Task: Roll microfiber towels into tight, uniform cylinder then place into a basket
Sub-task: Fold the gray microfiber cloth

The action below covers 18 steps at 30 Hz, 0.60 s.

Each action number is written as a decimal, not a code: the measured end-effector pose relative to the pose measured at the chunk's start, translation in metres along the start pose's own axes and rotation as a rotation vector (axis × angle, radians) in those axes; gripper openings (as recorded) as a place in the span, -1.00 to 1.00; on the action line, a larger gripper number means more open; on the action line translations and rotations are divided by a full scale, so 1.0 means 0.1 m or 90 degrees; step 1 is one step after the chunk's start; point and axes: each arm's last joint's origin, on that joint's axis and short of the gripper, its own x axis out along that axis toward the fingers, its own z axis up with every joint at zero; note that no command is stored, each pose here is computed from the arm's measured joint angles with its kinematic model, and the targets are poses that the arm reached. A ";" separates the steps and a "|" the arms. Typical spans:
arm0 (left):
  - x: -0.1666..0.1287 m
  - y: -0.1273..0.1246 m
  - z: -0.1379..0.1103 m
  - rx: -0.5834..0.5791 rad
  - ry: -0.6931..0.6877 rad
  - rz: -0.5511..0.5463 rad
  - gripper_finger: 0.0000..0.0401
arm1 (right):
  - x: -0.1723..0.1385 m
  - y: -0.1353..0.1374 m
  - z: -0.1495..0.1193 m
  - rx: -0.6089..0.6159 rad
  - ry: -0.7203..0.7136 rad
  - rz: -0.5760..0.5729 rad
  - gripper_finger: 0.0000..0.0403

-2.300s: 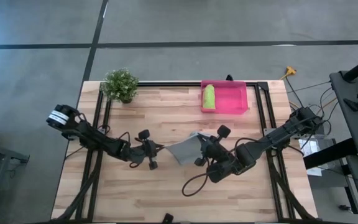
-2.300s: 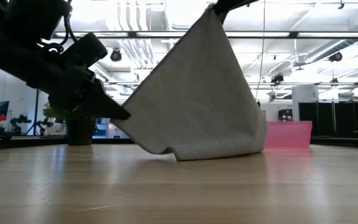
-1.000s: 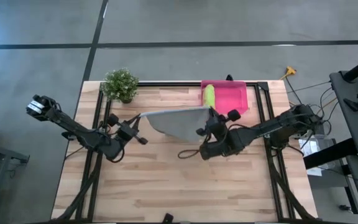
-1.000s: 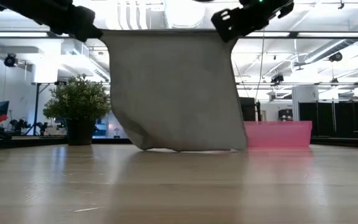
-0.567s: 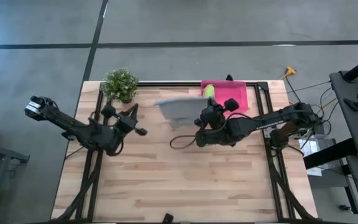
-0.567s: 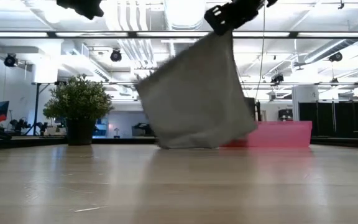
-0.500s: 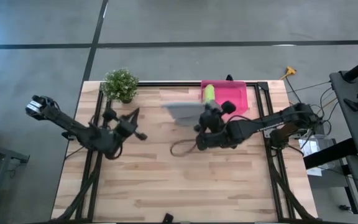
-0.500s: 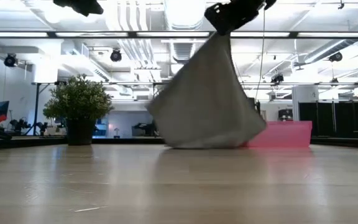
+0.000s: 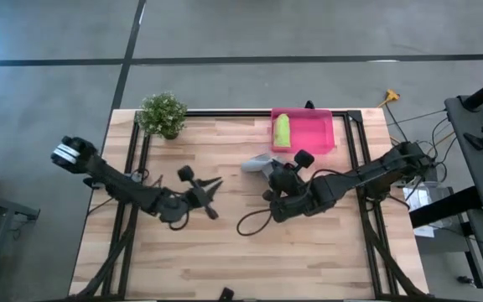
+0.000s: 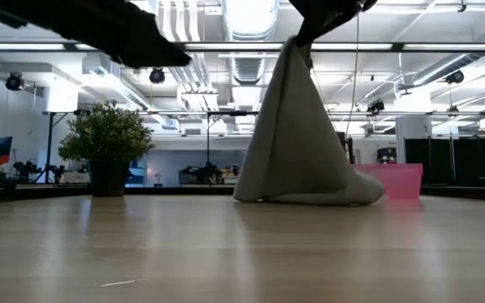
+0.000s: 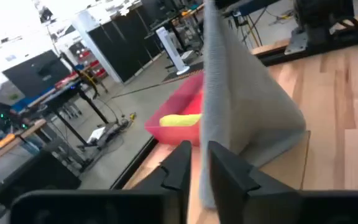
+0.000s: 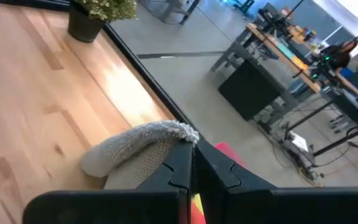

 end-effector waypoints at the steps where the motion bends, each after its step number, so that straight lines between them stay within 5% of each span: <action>1: 0.04 -0.05 -0.01 0.006 -0.001 0.001 -0.76 | 0.00 0.00 0.00 -0.001 0.005 0.008 -0.96; 10: 0.21 -0.22 0.11 -0.021 -0.090 0.005 -0.19 | 0.02 0.04 -0.01 -0.071 0.047 0.102 -0.96; 14: 0.30 -0.31 0.14 -0.035 -0.121 -0.066 -0.05 | 0.02 0.07 0.05 -0.051 0.021 0.113 -0.96; 18: 0.39 -0.37 0.18 -0.043 -0.121 -0.066 0.00 | 0.01 0.11 0.15 -0.014 -0.018 0.131 -0.93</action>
